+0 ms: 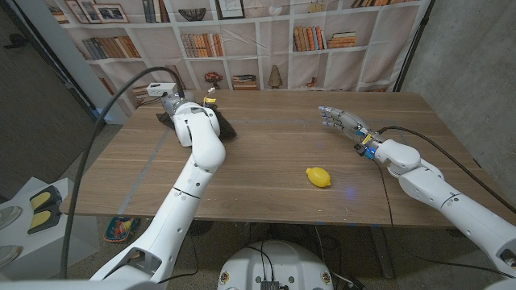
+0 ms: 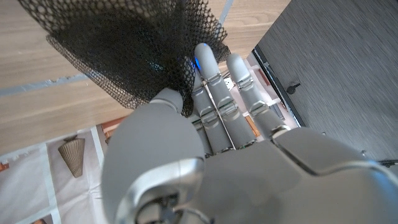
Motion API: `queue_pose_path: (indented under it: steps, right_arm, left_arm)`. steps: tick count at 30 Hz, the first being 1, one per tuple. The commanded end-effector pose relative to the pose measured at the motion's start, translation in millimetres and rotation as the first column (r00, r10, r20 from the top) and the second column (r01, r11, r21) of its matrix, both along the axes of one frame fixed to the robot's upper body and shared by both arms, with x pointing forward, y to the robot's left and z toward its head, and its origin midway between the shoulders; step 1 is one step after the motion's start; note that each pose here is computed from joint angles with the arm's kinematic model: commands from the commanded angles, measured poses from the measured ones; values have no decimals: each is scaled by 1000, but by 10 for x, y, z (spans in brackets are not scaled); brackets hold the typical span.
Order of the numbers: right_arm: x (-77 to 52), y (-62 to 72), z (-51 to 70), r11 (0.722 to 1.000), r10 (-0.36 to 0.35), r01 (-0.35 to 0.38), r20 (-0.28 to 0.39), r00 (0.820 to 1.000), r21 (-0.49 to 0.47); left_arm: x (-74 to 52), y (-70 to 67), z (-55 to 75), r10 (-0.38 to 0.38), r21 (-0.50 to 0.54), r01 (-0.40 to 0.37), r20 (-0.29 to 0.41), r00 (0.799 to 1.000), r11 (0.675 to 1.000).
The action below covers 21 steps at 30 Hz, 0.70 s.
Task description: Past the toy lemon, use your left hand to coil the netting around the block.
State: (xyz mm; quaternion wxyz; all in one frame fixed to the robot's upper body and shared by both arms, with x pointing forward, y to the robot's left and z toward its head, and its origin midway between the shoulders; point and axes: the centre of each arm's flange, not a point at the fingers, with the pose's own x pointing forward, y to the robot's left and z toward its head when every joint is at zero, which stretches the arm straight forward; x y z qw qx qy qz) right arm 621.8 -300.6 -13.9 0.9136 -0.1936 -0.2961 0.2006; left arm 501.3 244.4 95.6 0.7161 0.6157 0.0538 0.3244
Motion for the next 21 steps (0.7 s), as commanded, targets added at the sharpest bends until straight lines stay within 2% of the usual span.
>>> queue_pose_path:
  steps: [1,5,8,9,10,12,18,21]
  right_arm:
    - [57,46,37,1000,9,-9,2,1000,-7]
    - [75,64,51,1000,4,-4,-4,1000,-6]
    - [83,69,56,1000,2,-2,-9,1000,-3]
    - [90,71,59,1000,-3,2,-11,1000,-1]
    - [90,71,59,1000,-3,3,-12,1000,-1]
    - [103,77,63,1000,-8,8,-14,1000,-2]
    - [130,89,65,1000,-19,19,-23,1000,3]
    - [149,103,65,1000,-22,22,-25,999,1]
  left_arm:
    - [-44,206,323,4,-81,3,86,996,997]
    - [75,278,471,26,-87,-20,73,997,996]
    - [128,309,533,40,-85,-35,65,997,996]
    - [184,342,596,62,-79,-58,48,997,995]
    - [185,342,597,64,-80,-60,46,997,995]
    - [277,399,680,102,-65,-101,21,995,993]
    - [465,510,793,149,-23,-149,5,989,989]
    - [557,560,828,163,-15,-162,29,986,987]
